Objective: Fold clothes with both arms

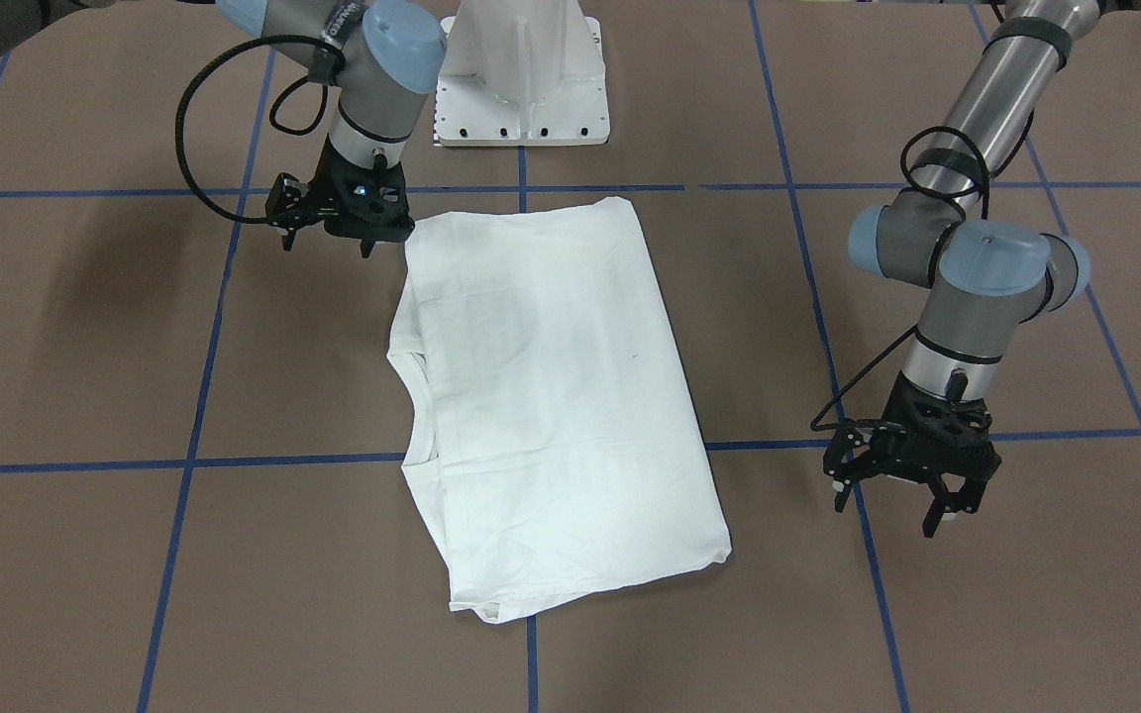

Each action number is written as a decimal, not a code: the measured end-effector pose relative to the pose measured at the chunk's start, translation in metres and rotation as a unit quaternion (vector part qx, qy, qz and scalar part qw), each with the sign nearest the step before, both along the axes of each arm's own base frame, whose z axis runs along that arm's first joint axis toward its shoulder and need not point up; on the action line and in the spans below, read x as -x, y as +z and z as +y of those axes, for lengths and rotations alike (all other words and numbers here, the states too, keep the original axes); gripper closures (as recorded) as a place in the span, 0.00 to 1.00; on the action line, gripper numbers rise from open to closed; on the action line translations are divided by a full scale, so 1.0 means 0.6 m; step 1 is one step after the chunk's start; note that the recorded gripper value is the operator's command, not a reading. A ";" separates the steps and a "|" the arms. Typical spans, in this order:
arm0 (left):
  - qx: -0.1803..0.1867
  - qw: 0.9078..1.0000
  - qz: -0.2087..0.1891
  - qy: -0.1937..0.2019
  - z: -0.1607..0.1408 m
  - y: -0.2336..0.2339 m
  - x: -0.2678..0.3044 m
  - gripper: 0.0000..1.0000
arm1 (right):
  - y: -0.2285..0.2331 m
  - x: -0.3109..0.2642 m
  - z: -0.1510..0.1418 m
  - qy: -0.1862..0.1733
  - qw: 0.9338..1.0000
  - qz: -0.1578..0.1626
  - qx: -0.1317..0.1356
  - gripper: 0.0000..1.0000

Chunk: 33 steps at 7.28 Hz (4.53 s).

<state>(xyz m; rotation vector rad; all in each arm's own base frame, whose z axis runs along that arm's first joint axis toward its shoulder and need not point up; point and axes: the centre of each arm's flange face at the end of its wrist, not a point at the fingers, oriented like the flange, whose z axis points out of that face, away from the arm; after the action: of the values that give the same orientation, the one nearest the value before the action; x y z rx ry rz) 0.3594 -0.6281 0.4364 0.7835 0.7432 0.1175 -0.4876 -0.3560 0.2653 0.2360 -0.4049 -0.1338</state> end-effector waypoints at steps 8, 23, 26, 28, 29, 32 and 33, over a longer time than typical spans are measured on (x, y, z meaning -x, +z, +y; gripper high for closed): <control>0.063 0.971 0.198 0.114 0.275 -0.160 0.047 0.00 | 0.114 -0.133 0.037 0.101 0.961 -0.249 -0.065 0.00; 0.248 0.960 0.107 0.074 0.655 -0.219 -0.306 0.48 | 0.118 -0.094 0.067 0.155 0.956 -0.248 0.006 0.00; 0.248 0.960 0.109 0.075 0.656 -0.223 -0.308 0.45 | 0.118 -0.092 0.069 0.154 0.956 -0.248 0.006 0.00; 0.249 0.960 0.108 0.075 0.656 -0.222 -0.309 0.46 | 0.119 -0.092 0.069 0.154 0.956 -0.248 0.006 0.00; 0.249 0.960 0.107 0.075 0.656 -0.220 -0.308 0.55 | 0.120 -0.092 0.069 0.154 0.957 -0.247 0.006 0.00; 0.249 0.960 0.107 0.075 0.656 -0.219 -0.308 1.00 | 0.123 -0.090 0.068 0.154 0.957 -0.245 0.007 0.00; 0.248 0.960 0.107 0.075 0.656 -0.219 -0.308 1.00 | 0.125 -0.087 0.069 0.156 0.957 -0.243 0.004 0.00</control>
<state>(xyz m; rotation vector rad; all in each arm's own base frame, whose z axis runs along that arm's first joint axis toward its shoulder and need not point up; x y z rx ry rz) 0.5442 -0.2347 0.3047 0.2613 0.9878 -0.0208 -0.4352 -0.3146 0.3404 0.3225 -0.8513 0.2430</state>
